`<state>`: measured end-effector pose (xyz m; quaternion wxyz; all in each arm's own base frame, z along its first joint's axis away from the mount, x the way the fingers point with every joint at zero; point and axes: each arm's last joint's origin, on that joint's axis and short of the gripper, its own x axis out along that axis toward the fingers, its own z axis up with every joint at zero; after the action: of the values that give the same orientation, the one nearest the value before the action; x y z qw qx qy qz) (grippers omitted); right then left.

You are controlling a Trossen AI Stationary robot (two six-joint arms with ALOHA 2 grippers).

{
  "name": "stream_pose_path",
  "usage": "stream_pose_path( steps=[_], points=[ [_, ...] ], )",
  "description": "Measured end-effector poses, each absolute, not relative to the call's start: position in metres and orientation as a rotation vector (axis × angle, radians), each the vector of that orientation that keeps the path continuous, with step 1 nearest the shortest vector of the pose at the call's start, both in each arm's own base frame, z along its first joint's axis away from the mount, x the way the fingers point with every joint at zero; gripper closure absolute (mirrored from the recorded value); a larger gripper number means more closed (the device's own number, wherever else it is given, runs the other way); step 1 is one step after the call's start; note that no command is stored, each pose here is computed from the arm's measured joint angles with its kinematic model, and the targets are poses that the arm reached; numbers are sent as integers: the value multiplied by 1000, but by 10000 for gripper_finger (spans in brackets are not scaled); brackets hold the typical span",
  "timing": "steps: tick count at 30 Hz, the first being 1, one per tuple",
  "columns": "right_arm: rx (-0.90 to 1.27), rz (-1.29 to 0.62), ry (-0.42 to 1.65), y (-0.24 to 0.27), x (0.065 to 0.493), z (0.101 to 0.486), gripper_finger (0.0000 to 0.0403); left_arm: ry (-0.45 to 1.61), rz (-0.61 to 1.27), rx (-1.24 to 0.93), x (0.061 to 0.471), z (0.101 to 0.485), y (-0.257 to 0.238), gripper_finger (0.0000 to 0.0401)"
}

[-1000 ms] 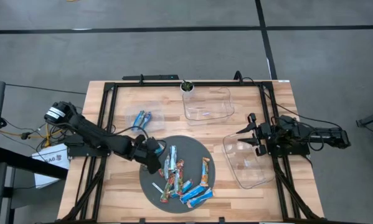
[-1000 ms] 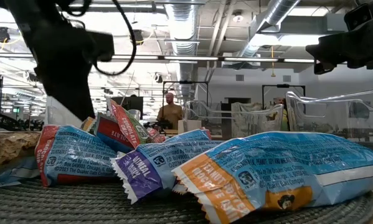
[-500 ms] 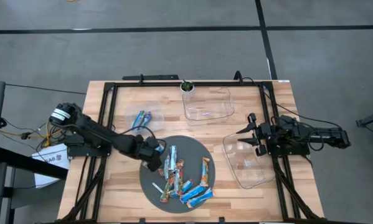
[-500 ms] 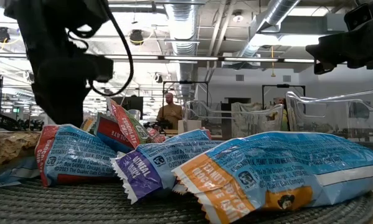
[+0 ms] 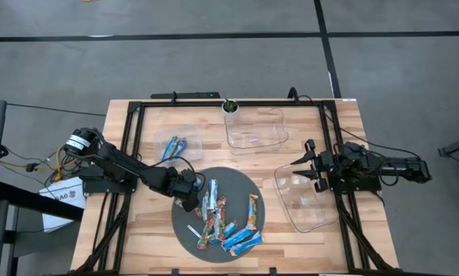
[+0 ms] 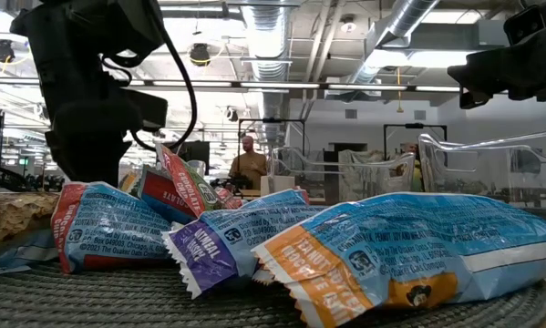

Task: Pick and place Granola Bars by type
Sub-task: Put the yellow granola bar into the top transparent bin

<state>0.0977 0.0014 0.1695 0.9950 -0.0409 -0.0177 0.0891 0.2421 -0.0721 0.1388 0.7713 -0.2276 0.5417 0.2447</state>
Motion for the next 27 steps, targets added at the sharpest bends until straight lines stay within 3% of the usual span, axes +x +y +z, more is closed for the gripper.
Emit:
stream_pose_path(
  steps=[9,16,27],
  points=[
    [-82,178,-35,1,98,169,269,1154,505,-482,245,139,-73,361],
    [-82,178,-36,1,98,170,269,1046,399,-433,254,146,-77,357],
    [-82,179,-36,1,98,169,268,641,280,-155,275,191,-69,354]
  ],
)
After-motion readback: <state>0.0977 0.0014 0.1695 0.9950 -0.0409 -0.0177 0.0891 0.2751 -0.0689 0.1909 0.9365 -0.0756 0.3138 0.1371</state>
